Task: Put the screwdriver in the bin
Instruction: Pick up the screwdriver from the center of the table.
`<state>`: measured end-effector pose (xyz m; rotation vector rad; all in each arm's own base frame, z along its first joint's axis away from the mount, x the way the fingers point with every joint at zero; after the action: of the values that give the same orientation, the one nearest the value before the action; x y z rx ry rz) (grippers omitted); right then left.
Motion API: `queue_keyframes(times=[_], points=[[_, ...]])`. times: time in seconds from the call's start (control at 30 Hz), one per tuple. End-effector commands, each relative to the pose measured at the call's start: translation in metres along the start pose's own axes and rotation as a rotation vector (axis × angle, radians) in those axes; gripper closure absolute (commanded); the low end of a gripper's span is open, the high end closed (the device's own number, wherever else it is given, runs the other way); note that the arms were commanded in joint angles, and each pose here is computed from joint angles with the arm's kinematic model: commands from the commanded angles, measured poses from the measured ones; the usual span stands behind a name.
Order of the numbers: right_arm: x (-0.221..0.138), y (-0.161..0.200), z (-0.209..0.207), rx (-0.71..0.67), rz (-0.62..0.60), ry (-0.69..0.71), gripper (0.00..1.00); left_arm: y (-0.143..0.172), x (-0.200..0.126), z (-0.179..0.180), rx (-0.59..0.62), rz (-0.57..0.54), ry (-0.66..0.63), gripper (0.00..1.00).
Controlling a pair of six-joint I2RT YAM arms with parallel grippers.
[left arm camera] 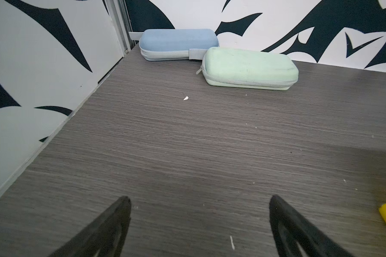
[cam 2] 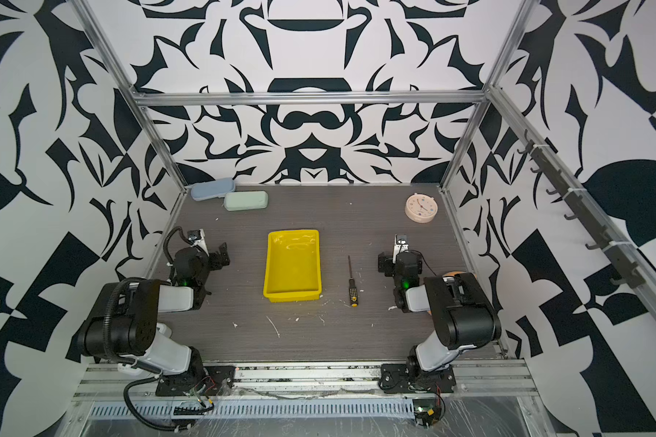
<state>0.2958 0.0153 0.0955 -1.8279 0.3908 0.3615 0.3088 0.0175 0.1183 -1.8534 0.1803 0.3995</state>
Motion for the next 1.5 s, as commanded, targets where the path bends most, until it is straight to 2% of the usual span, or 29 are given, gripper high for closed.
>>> queue_keyframes(times=[0.0, 1.13, 1.27, 1.37, 1.4, 1.47], points=[[-0.001, -0.018, -0.002, -0.004, -0.075, -0.010, 0.00, -0.003, 0.001, 0.001, -0.005, -0.010, -0.002, 0.01], [-0.002, -0.018, -0.002, -0.003, -0.077, -0.011, 0.00, -0.003, 0.001, 0.001, -0.005, -0.011, -0.003, 0.01], [-0.009, -0.017, 0.000, -0.006, -0.125, -0.038, 0.00, -0.001, -0.007, -0.002, 0.003, -0.039, 0.040, 0.01], [-0.015, -0.015, 0.003, -0.018, -0.163, -0.055, 0.00, -0.012, -0.019, -0.008, 0.022, -0.069, 0.097, 0.01], [-0.017, -0.016, 0.004, -0.026, -0.166, -0.054, 0.00, -0.019, -0.026, -0.014, 0.024, -0.047, 0.128, 0.01], [-0.023, -0.018, 0.007, -0.049, -0.182, -0.051, 0.00, -0.050, -0.048, -0.027, -0.022, -0.007, 0.167, 0.01]])
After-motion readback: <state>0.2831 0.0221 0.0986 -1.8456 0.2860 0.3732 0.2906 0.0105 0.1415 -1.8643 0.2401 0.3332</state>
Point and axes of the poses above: each gripper's point midway between its finger pads, its own x axis out along the fingers, its own z axis along the line the jaws close on, y = z × x, the point moved 9 cm from there along -x, back along the fingers, and after that the axes turned 13 degrees about -x, right-handed, at the moved point
